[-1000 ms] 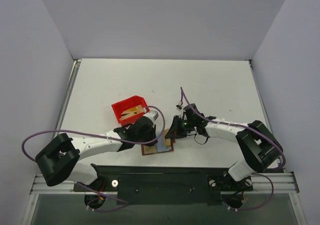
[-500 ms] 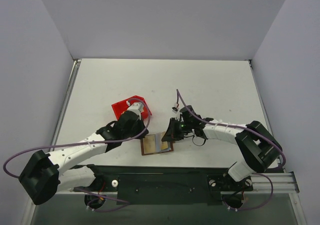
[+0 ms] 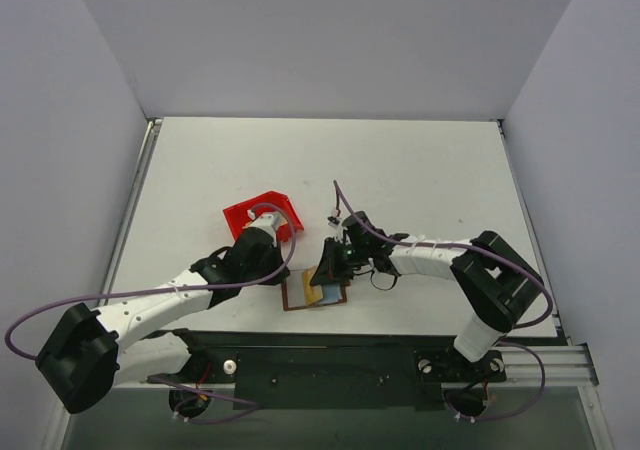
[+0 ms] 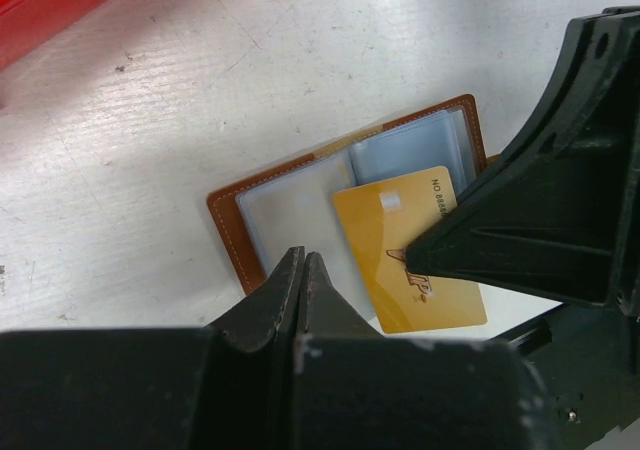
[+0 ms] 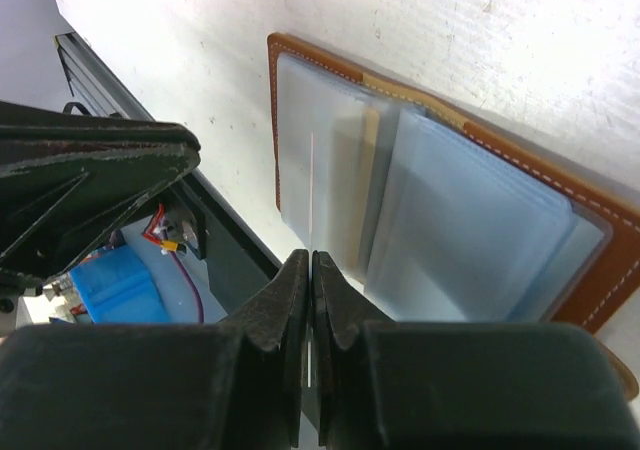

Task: Put the credit cards into the card holder
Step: Insert the credit card into the card holder.

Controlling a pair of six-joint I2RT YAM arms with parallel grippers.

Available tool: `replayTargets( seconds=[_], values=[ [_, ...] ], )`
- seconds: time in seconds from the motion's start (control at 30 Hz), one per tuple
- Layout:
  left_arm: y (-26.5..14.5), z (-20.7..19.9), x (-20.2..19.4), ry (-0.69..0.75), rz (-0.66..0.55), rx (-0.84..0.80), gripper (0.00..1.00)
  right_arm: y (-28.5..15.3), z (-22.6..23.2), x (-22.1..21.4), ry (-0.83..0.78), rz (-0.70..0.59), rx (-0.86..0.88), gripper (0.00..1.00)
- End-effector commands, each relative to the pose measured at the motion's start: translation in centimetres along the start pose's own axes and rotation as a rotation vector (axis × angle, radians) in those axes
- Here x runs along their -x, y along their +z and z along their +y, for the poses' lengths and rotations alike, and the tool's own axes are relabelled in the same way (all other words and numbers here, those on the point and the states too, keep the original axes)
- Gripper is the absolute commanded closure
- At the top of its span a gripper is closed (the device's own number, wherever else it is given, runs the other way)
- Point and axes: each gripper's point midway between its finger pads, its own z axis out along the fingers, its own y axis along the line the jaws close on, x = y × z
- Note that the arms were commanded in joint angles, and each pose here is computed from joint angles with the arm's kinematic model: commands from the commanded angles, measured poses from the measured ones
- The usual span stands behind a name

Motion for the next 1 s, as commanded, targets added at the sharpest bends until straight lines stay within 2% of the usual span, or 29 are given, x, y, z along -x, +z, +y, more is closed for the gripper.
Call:
replayTargets(
  seconds=[0.0, 0.2, 0.4, 0.67, 0.97],
  values=[
    [-0.5, 0.0, 0.6, -0.014, -0.024, -0.004, 1.0, 0.8, 1.5, 1.3, -0.027, -0.023, 0.024, 1.0],
    [-0.4, 0.5, 0.3, -0.014, -0.021, 0.003, 1.0, 1.4, 1.6, 1.3, -0.029, -0.01, 0.028, 1.0],
    [0.7, 1.4, -1.2, -0.015, 0.031, 0.034, 1.0, 0.1, 2.3, 2.2, -0.054, -0.071, 0.057, 1.0],
    [1.3, 1.6, -2.5, -0.031, 0.058, 0.02, 1.0, -2.1, -0.3, 2.8, 0.04, -0.132, 0.1, 1.0],
    [1.5, 2.1, -3.0, -0.03, 0.081, 0.045, 1.0, -1.9, -1.4, 2.5, 0.062, -0.112, 0.104, 1.0]
  ],
)
